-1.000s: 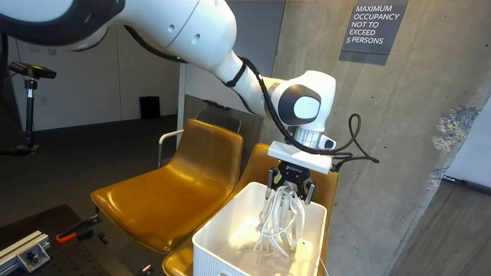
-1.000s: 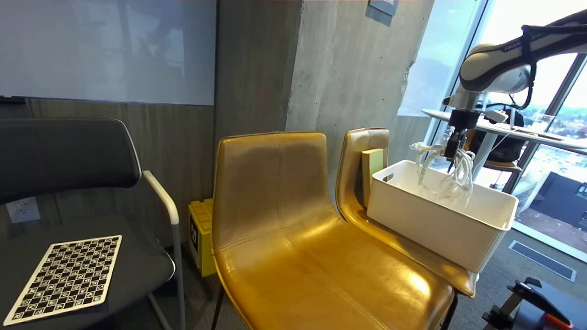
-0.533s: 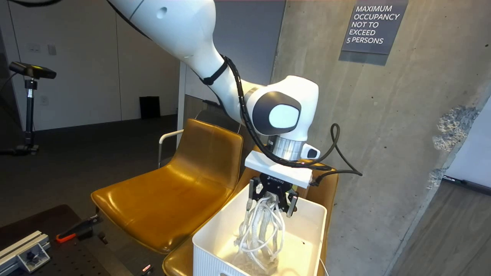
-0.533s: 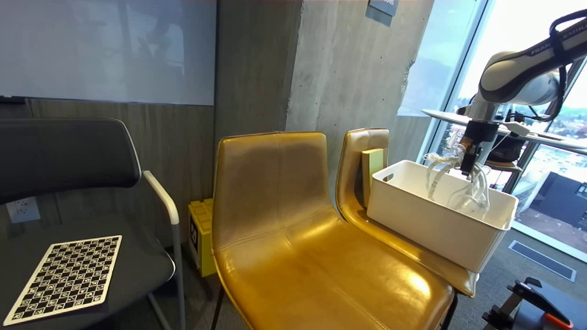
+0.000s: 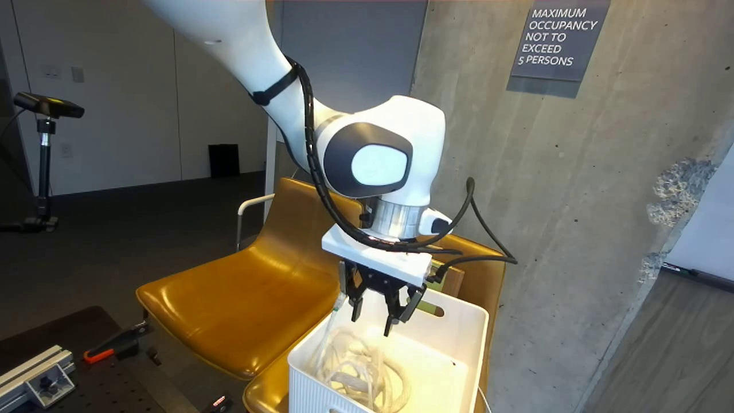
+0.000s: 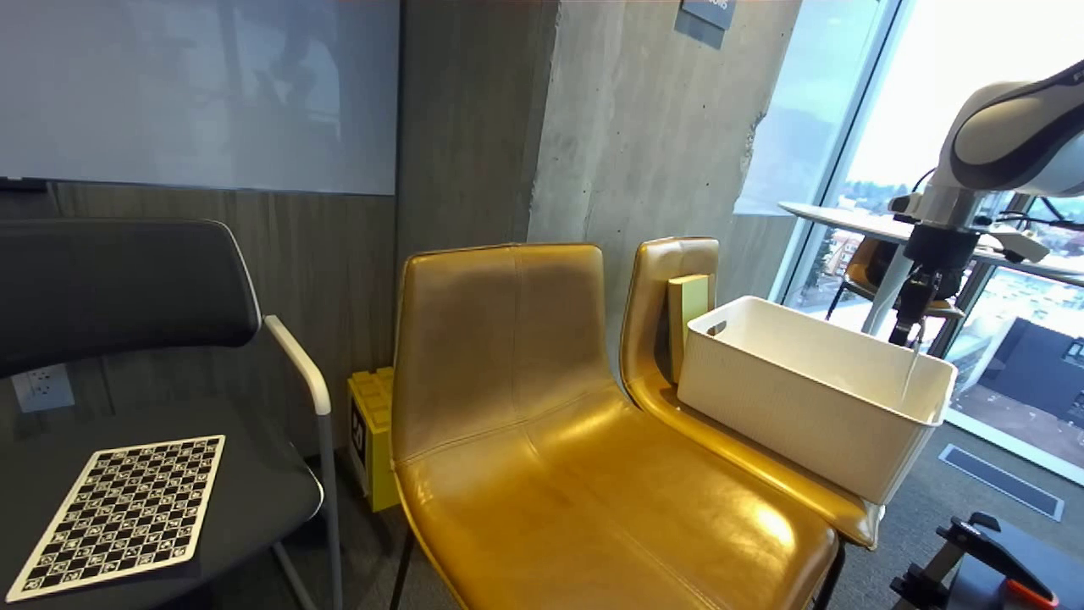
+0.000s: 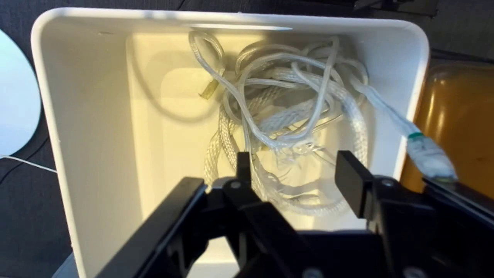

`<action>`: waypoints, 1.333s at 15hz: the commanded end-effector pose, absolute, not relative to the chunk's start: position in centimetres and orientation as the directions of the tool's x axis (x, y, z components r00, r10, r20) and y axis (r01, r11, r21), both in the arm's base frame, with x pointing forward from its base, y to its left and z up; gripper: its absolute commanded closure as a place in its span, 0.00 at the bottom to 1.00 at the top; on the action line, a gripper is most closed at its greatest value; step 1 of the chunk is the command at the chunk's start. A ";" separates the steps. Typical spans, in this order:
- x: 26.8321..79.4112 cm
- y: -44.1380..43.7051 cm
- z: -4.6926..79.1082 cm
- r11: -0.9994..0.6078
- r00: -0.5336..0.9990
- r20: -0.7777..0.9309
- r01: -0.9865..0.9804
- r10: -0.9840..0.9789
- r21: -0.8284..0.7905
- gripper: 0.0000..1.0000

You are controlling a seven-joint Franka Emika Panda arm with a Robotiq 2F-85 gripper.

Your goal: Put the ropes in the basket

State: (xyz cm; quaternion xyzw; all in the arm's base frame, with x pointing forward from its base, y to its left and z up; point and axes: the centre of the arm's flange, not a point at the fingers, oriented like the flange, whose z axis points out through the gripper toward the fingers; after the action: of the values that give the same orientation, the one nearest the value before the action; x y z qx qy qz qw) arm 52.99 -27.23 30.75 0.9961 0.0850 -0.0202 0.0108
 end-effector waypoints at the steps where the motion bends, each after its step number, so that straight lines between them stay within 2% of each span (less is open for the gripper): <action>1: 52.0 -26.1 35.0 -0.987 0.988 0.023 0.154 0.156 0.048 0.10; 2: 51.9 -25.6 36.3 -0.987 0.987 0.035 0.157 0.159 0.043 0.02; 3: 51.8 -25.1 37.3 -0.986 0.986 0.046 0.162 0.163 0.038 0.00; 9: 51.8 -21.0 41.9 -0.982 0.974 0.132 0.173 0.182 0.074 0.00; 14: 56.1 -20.8 44.1 -0.986 0.973 0.187 0.112 0.134 0.124 0.00; 20: 59.0 -20.9 41.9 -0.984 0.979 0.175 0.076 0.105 0.163 0.00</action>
State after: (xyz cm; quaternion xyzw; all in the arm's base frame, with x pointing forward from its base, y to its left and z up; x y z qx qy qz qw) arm 57.11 -20.24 43.07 0.9917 0.0570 0.0951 0.0650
